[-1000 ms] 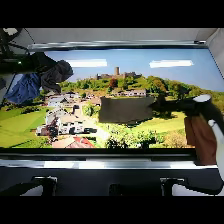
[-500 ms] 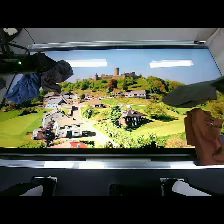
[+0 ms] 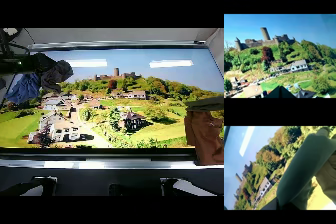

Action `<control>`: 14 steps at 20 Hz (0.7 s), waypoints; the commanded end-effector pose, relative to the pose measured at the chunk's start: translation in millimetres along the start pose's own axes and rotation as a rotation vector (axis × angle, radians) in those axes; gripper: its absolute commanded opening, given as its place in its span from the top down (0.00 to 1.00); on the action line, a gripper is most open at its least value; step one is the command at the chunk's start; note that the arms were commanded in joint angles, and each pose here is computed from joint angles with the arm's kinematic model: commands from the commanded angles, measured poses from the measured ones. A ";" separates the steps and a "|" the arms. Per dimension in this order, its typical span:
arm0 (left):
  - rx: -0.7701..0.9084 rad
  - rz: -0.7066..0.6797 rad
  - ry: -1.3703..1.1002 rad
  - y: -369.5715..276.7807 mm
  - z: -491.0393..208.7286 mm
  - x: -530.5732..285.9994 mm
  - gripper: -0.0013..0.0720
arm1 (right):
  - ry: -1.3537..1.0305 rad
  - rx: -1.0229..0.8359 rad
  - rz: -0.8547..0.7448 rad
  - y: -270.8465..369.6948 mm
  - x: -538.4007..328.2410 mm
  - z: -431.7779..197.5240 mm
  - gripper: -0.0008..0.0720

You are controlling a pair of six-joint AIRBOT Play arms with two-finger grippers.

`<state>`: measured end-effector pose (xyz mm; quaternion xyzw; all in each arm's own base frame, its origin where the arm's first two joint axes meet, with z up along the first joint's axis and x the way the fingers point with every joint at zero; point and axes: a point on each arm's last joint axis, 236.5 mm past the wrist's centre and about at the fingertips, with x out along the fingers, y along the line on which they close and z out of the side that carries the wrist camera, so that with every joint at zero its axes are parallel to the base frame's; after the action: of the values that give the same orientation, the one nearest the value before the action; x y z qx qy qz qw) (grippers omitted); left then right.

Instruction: Fold the shirts.

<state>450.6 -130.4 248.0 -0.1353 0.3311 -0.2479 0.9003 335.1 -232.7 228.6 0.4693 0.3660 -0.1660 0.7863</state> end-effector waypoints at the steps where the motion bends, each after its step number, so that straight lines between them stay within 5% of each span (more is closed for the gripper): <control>1: 0.006 0.001 0.000 0.3 0.0 -0.2 0.94 | 0.065 0.071 -0.169 -50.1 -16.8 -15.3 0.94; 7: 0.005 -0.003 -0.002 -1.1 0.3 -1.1 0.94 | 0.259 0.166 -0.633 -178.1 -24.1 -74.8 0.94; 14: 0.005 -0.003 -0.002 -1.4 0.3 -1.2 0.94 | 0.403 0.202 -0.702 -251.4 36.3 -137.3 0.94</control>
<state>449.7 -130.9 249.2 -0.1337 0.3297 -0.2499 0.9005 165.2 -240.6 42.0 0.4272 0.6156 -0.3540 0.5597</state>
